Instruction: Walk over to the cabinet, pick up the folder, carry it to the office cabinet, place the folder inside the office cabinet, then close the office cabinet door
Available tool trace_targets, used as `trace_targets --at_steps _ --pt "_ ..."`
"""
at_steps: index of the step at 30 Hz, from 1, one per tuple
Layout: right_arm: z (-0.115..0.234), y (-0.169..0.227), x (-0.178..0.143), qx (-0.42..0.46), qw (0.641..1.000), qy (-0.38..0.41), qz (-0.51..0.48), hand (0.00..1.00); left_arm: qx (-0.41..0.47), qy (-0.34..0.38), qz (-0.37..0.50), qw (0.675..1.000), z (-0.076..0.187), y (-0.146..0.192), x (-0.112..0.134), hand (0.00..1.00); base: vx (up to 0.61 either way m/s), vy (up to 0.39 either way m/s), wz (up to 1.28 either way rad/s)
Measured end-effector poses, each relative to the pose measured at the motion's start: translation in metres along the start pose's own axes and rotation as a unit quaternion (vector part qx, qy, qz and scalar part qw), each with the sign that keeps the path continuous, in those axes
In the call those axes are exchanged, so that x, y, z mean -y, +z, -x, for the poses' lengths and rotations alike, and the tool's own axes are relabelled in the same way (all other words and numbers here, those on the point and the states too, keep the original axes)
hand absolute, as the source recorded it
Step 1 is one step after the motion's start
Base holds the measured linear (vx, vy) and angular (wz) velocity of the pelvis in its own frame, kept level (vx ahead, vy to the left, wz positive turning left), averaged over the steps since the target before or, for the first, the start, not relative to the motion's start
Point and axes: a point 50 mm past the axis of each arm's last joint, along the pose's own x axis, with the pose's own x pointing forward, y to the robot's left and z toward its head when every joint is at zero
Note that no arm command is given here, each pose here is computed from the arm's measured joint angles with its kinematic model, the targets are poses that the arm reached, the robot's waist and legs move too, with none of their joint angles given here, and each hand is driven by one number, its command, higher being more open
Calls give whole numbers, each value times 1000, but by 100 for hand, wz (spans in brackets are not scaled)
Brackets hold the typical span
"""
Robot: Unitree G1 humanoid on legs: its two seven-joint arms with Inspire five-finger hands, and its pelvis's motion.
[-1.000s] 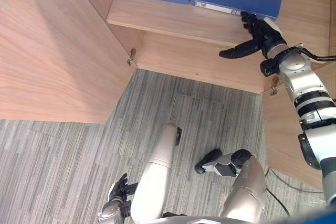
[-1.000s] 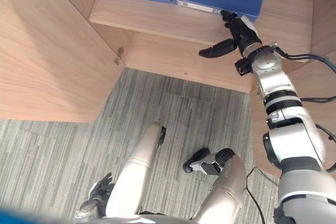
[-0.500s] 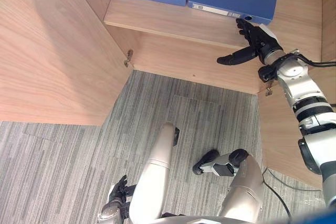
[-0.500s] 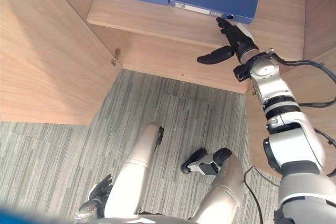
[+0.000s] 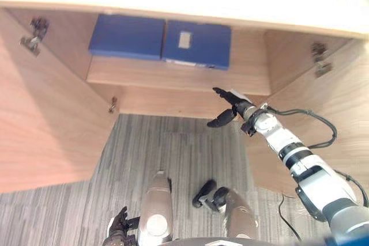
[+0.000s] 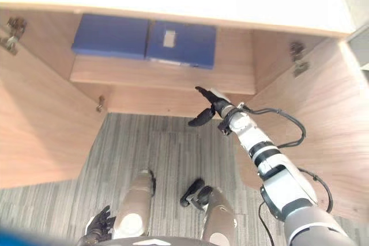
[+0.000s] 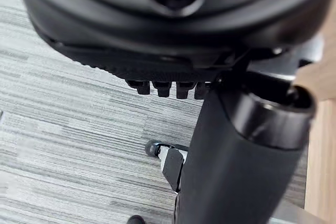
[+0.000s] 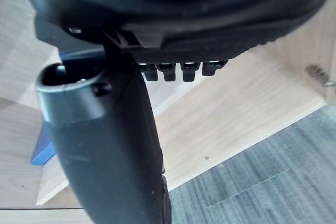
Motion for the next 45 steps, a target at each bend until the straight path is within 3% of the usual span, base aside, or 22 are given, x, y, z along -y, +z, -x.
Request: trace_targets --at_steps 2,7,14,16,21,22,25,33,36,39,45 --pt "5 -15 -18 -16 1000 21 -2 100 -34 15 -7 999 8 -27 -11 100 226 -28 -58" --pt "20 -48 -59 -61 996 65 -20 100 -84 31 2 996 18 -57 -15 100 148 30 -54" --pt "65 -114 -147 -222 947 31 -230 100 -135 47 30 989 28 -83 -6 100 41 60 -30" --pt "91 -131 -183 -288 903 14 -320 100 -144 54 35 988 31 -87 -6 100 -28 69 -37" --pt "152 -158 -235 -410 793 -46 -449 100 -161 58 23 985 35 -96 -4 100 -143 93 -45" --pt "162 -164 -238 -432 761 -73 -478 100 -161 55 9 985 35 -96 -4 100 -222 91 -78" --pt "177 -176 -234 -452 715 -136 -516 100 -147 31 -82 985 33 -91 -3 100 -261 93 -58" --pt "194 -189 -222 -457 678 -212 -534 100 -142 15 -108 984 32 -89 4 100 -174 44 -96" --pt "198 -189 -225 -468 672 -216 -532 100 -147 23 -113 982 34 -93 -4 100 15 -118 -68" --pt "203 -193 -226 -481 663 -216 -531 100 -148 -7 -141 979 35 -96 5 100 38 -182 -60" --pt "198 -190 -227 -479 657 -217 -540 100 -149 7 -120 982 34 -93 -5 100 67 -133 -36"
